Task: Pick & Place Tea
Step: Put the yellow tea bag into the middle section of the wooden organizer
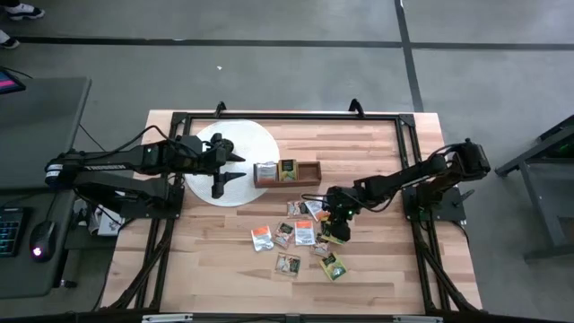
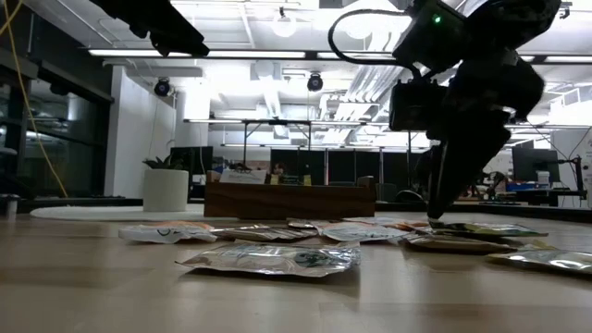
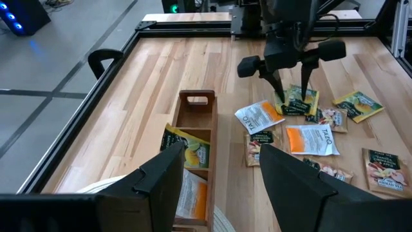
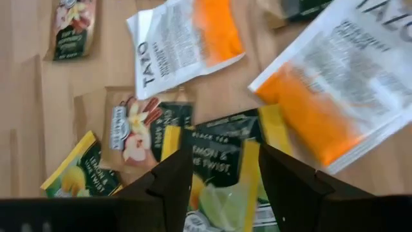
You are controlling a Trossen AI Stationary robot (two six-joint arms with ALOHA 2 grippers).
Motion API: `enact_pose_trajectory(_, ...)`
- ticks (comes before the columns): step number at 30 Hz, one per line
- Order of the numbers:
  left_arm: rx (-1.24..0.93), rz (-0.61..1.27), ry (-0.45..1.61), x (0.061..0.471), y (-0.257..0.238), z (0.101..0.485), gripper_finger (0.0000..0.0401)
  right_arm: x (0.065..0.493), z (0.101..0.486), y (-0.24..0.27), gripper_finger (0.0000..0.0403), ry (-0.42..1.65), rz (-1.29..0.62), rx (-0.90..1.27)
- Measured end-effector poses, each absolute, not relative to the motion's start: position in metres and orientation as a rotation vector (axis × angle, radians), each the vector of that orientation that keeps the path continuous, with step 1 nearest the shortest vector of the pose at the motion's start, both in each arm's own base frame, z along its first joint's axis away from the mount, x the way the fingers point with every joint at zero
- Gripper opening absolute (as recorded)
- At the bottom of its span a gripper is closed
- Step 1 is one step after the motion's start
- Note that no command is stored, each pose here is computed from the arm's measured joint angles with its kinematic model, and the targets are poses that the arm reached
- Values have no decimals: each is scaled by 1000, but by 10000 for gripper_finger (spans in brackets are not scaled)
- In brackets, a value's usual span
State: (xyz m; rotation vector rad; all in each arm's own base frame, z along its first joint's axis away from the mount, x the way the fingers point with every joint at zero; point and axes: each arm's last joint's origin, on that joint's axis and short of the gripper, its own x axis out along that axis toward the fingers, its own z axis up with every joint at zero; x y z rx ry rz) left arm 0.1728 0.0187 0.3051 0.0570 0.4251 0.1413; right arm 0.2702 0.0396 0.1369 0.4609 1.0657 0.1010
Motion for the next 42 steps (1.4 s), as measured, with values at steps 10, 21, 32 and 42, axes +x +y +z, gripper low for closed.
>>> enact_pose_trajectory(10,65,139,425,173,19,305,202,251,116,48,176,1072,71,524)
enact_pose_trajectory(21,68,139,426,173,19,305,202,250,115,48,163,1015,81,545)
enact_pose_trajectory(32,67,139,426,173,19,305,202,262,130,48,174,978,110,531)
enact_pose_trajectory(42,67,139,426,173,19,305,202,262,131,48,182,984,128,540)
